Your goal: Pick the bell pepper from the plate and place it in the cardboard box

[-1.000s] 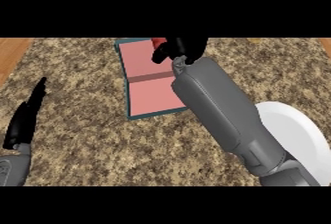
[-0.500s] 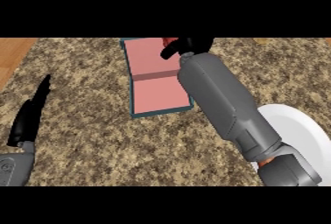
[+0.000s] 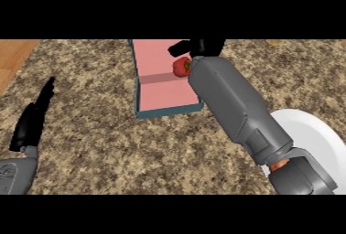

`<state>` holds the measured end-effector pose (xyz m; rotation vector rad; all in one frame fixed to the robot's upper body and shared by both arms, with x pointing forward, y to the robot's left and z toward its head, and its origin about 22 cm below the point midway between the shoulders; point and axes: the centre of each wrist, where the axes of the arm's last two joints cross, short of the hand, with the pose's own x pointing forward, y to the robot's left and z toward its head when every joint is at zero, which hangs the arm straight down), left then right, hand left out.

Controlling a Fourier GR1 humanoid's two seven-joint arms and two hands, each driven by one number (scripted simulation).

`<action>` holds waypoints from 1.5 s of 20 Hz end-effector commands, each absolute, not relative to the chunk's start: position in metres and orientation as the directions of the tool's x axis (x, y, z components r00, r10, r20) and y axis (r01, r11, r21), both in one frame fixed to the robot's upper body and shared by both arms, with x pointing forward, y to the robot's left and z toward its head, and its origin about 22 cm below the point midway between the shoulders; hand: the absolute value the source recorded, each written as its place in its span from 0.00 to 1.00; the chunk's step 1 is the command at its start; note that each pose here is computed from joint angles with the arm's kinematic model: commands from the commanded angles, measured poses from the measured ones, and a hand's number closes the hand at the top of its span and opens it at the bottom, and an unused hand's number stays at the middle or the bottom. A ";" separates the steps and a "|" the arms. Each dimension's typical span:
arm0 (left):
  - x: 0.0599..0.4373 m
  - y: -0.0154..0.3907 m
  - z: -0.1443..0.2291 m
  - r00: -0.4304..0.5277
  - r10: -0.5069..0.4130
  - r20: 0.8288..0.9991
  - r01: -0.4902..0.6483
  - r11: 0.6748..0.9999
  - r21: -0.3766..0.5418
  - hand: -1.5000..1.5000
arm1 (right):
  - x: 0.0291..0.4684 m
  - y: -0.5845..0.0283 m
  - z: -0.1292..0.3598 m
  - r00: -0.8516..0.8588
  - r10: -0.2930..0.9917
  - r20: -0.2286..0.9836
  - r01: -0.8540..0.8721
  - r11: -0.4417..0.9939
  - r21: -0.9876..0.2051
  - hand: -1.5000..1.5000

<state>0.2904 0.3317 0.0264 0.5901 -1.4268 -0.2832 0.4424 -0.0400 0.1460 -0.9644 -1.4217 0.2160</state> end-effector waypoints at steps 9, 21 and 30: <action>0.279 0.346 0.025 0.194 -0.503 0.842 -0.198 0.821 0.536 0.50 | 0.434 -0.041 0.153 -0.029 0.456 0.890 0.594 0.724 -0.352 0.00; 0.251 0.361 0.003 0.260 -0.479 0.838 -0.260 0.801 0.539 0.50 | 0.380 -0.117 0.115 0.002 0.413 0.911 0.608 0.723 -0.329 0.00; 0.252 0.378 0.019 0.253 -0.479 0.841 -0.264 0.802 0.536 0.50 | 0.282 -0.190 0.123 0.038 0.492 0.870 0.520 0.733 -0.438 0.00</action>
